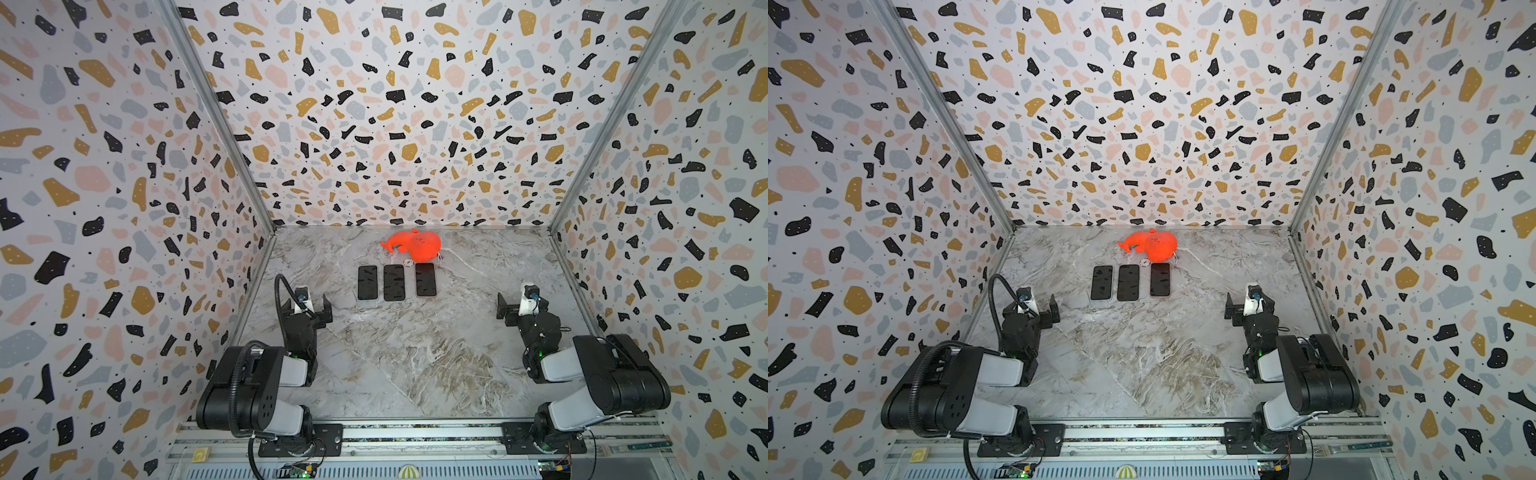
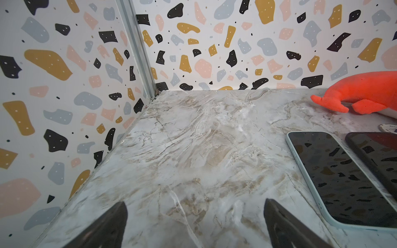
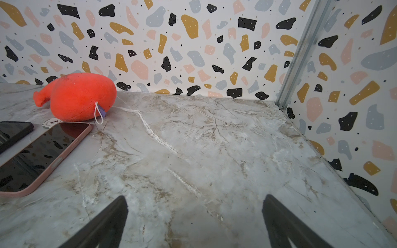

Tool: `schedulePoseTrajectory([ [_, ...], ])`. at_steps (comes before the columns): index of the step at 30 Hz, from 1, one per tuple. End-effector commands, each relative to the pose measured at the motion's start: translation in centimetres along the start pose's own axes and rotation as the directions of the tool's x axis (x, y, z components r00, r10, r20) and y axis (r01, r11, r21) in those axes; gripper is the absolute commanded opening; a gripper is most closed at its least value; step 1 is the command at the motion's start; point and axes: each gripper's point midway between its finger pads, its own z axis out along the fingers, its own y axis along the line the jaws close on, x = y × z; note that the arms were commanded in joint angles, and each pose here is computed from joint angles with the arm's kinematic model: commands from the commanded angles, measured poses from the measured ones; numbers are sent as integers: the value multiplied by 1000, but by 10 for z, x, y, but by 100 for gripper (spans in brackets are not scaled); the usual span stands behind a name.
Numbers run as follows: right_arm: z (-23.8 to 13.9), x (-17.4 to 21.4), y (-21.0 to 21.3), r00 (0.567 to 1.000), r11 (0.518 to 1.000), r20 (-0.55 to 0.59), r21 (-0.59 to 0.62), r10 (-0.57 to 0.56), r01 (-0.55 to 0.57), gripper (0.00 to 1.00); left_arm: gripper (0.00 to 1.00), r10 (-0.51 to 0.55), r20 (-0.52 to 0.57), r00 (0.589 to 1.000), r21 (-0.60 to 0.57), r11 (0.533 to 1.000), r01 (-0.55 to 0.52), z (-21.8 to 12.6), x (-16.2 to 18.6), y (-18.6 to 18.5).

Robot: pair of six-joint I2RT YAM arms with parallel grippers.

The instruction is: Put the phone into the phone case

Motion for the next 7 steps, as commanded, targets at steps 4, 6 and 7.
schedulePoseTrajectory([
  [4,6,-5,0,1000,1000,3,4,-7,7,99,100,-42,78,996,-75,996,48,5,-24,14],
  [6,5,-6,0,1000,1000,8,5,-6,6,99,100,-47,78,996,-102,993,55,4,-24,19],
  [7,4,-6,0,1000,1000,11,3,-4,4,99,100,-54,81,995,-113,992,63,3,-24,21],
])
